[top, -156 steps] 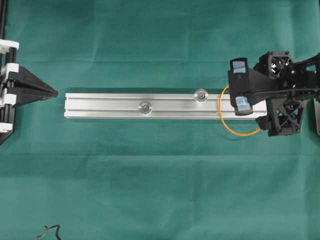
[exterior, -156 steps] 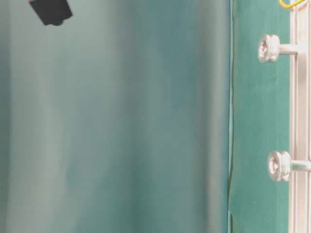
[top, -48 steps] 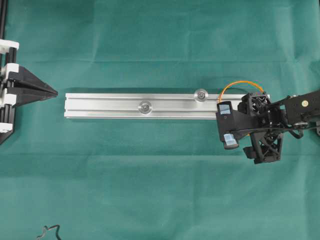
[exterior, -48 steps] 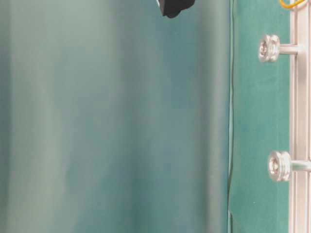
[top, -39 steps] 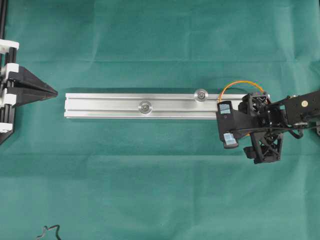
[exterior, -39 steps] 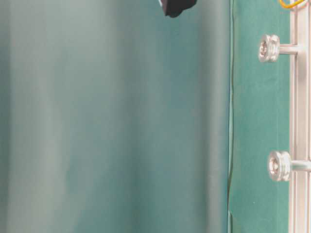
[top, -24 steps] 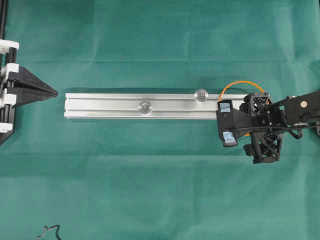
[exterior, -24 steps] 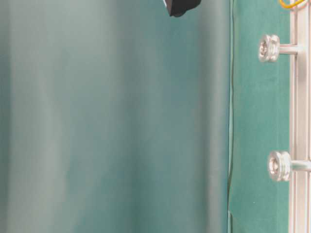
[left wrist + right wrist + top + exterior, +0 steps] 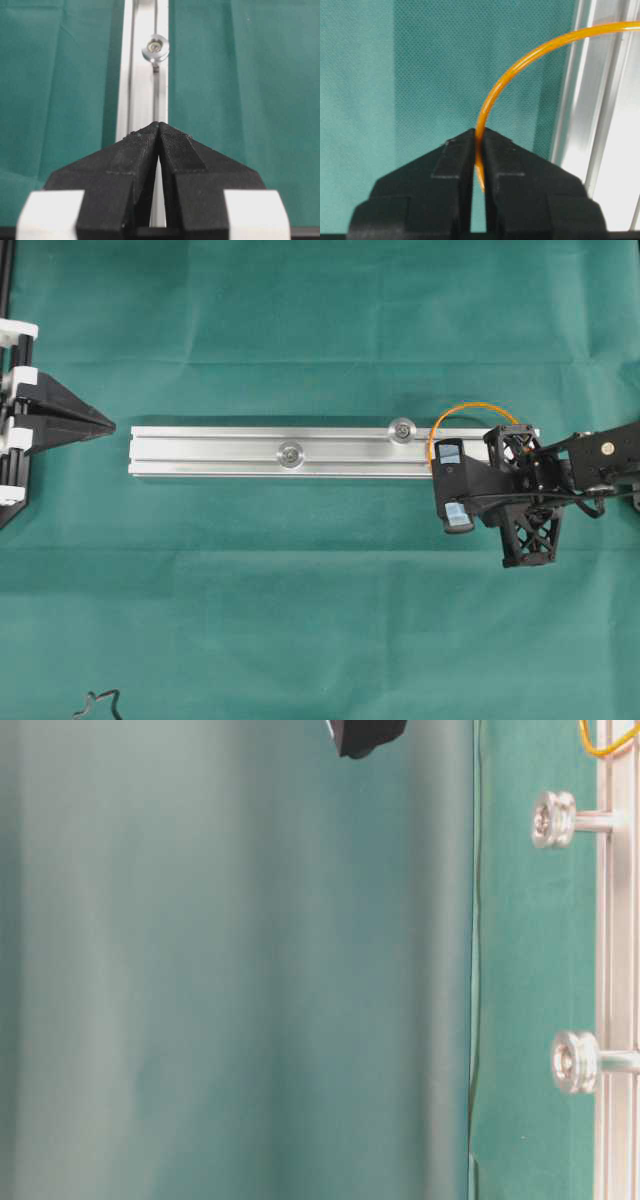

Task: Hook the rubber onto the shaft.
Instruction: 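Lower the right gripper over the band's edge and close on it, then lift the orange band with the right gripper and carry it left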

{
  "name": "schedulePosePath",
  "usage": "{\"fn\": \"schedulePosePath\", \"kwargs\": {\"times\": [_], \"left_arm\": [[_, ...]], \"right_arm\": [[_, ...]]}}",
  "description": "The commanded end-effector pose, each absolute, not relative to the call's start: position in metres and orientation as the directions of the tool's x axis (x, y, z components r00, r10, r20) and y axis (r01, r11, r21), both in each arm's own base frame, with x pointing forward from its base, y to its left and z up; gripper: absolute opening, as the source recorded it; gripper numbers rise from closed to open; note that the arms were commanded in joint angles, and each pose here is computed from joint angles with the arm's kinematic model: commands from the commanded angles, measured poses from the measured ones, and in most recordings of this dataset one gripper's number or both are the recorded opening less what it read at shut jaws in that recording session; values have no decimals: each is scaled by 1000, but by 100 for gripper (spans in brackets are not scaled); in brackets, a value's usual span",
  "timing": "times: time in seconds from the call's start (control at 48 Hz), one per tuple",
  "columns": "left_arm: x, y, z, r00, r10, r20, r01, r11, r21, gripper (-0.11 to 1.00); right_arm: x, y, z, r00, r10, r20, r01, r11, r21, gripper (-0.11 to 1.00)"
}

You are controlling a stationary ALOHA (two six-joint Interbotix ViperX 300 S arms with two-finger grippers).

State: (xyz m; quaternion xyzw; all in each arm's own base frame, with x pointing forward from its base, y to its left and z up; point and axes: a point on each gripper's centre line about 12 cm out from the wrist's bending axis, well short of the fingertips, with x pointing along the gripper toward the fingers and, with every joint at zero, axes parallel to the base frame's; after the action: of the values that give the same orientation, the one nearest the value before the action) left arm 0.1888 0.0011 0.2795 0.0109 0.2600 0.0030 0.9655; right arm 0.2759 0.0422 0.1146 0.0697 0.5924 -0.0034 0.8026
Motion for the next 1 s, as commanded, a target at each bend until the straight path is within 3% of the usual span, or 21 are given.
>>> {"fn": "schedulePosePath", "kwargs": {"times": [0.0, 0.438, 0.667, 0.98], "left_arm": [[192, 1, 291, 879, 13, -477, -1, 1000, 25, 0], [192, 2, 292, 879, 14, -477, -1, 1000, 27, 0], [192, 2, 291, 879, 14, -477, -1, 1000, 27, 0], [192, 1, 291, 879, 13, -477, -1, 1000, 25, 0]], "right_arm": [[279, 43, 119, 317, 78, -945, 84, 990, 110, 6], [282, 43, 121, 324, 80, -943, 91, 989, 116, 6], [281, 43, 126, 331, 81, -940, 159, 977, 140, 6], [279, 42, 151, 332, 70, -941, 160, 979, 129, 6]]}}
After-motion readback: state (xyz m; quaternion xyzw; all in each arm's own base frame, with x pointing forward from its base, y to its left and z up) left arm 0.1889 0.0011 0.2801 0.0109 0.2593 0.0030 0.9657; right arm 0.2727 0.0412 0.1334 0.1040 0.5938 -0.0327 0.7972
